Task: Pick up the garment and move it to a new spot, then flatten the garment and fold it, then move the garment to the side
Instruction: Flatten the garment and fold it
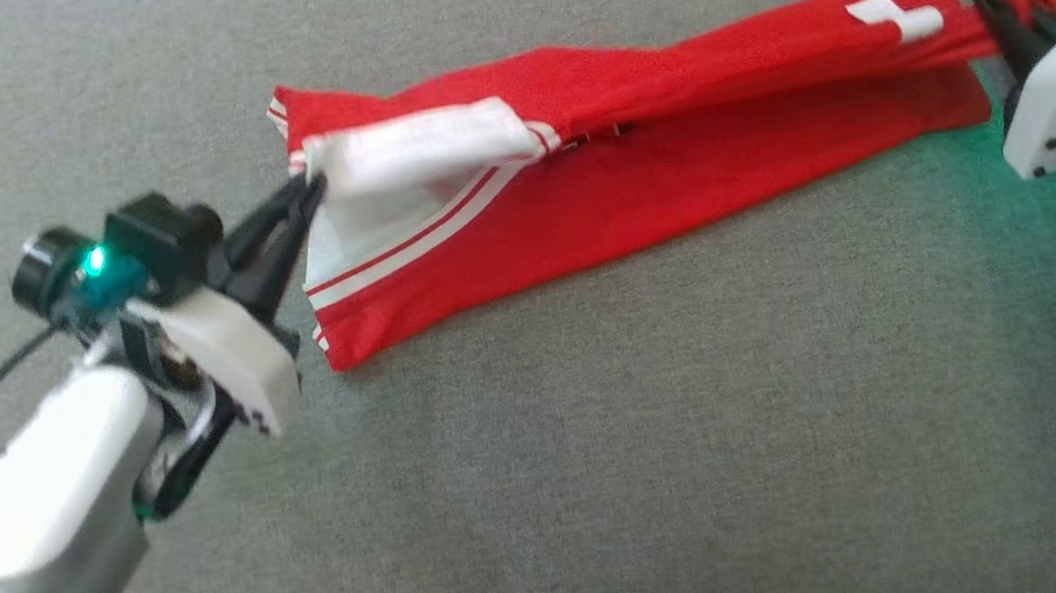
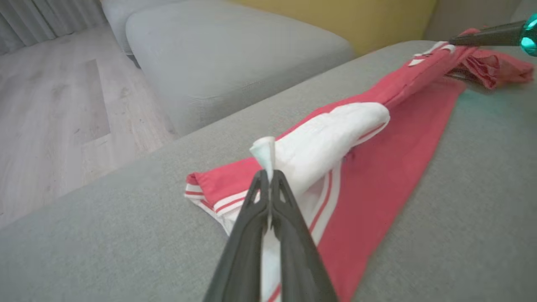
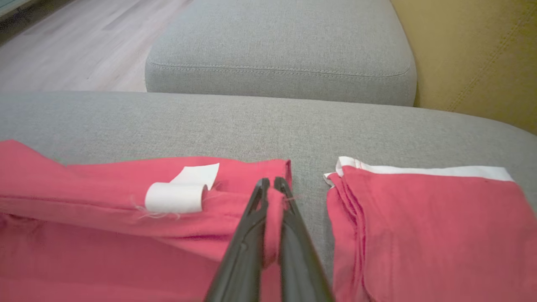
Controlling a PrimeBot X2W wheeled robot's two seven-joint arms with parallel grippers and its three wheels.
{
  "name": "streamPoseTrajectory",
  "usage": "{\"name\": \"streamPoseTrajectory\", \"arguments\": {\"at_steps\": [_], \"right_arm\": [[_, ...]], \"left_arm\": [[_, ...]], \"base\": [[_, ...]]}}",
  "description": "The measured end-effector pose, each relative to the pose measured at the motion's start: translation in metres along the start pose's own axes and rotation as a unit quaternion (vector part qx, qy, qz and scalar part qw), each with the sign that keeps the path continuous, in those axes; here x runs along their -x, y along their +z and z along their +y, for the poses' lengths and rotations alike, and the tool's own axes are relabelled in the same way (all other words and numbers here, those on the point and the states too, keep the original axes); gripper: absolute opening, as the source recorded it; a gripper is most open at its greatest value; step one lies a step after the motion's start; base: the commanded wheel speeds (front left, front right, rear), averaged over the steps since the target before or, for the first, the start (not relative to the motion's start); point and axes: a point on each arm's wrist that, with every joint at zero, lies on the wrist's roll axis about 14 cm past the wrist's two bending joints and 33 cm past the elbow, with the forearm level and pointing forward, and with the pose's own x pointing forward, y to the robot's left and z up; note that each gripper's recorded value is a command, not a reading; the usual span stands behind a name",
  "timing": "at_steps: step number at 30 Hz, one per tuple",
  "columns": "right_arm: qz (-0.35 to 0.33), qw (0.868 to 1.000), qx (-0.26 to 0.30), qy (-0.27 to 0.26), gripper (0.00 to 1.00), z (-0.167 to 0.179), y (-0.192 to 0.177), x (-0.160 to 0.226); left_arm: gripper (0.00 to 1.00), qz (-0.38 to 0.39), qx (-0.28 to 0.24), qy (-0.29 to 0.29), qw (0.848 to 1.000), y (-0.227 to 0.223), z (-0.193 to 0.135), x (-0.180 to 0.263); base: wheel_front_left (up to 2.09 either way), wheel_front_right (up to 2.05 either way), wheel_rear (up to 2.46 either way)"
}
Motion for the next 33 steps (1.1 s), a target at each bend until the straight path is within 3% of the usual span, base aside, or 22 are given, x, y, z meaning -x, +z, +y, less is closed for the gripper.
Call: {"name": "streamPoseTrajectory", "arguments": {"at_steps": [8, 17, 18, 19, 20, 21, 22, 26, 29, 33], "right_arm": [[0.033, 0.999, 0.028, 0.002, 0.0, -0.003, -0.014, 0.01], [0.06, 0.997, 0.046, 0.005, 0.0, -0.004, -0.032, 0.011], [0.063, 0.997, 0.049, 0.006, 0.47, -0.003, -0.035, 0.011], [0.065, 0.997, 0.05, 0.007, 1.0, -0.003, -0.037, 0.01], [0.069, 0.996, 0.047, 0.007, 1.0, -0.002, -0.039, 0.01], [0.074, 0.996, 0.045, 0.008, 1.0, -0.001, -0.042, 0.01], [0.077, 0.996, 0.044, 0.008, 1.0, -0.001, -0.043, 0.011], [0.045, 0.999, 0.017, 0.002, 1.0, -0.005, -0.026, 0.014], [-0.054, 0.998, -0.02, -0.01, 1.0, -0.013, 0.023, 0.018], [-0.173, 0.983, -0.061, -0.012, 1.0, -0.016, 0.083, 0.033]], "left_arm": [[0.0, 0.031, 0.004, -0.031, 0.999, -0.011, -0.029, 0.016], [0.0, 0.069, 0.002, -0.043, 0.997, -0.027, -0.038, 0.018], [0.0, 0.075, -0.004, -0.044, 0.996, -0.03, -0.038, 0.017], [0.0, 0.08, -0.008, -0.042, 0.996, -0.034, -0.038, 0.017], [0.31, 0.087, -0.009, -0.041, 0.995, -0.039, -0.037, 0.016], [0.83, 0.095, -0.008, -0.039, 0.995, -0.043, -0.037, 0.016], [1.0, 0.098, -0.008, -0.038, 0.994, -0.045, -0.036, 0.016], [1.0, 0.09, -0.004, -0.014, 0.996, -0.043, -0.031, 0.012], [1.0, 0.049, 0.006, 0.017, 0.999, -0.024, -0.022, 0.009], [1.0, -0.057, 0.03, 0.094, 0.993, 0.027, 0.006, 0.011]], "base": [[0.0, 0.0, 0.0], [0.0, 0.0, 0.0], [0.0, 0.0, 0.0], [0.0, 0.0, 0.0], [0.0, 0.0, 0.0], [0.0, 0.0, 0.0], [0.0, 0.0, 0.0], [0.0, 0.0, 0.0], [0.0, 0.0, 0.0], [0.0, 0.0, 0.0]]}}
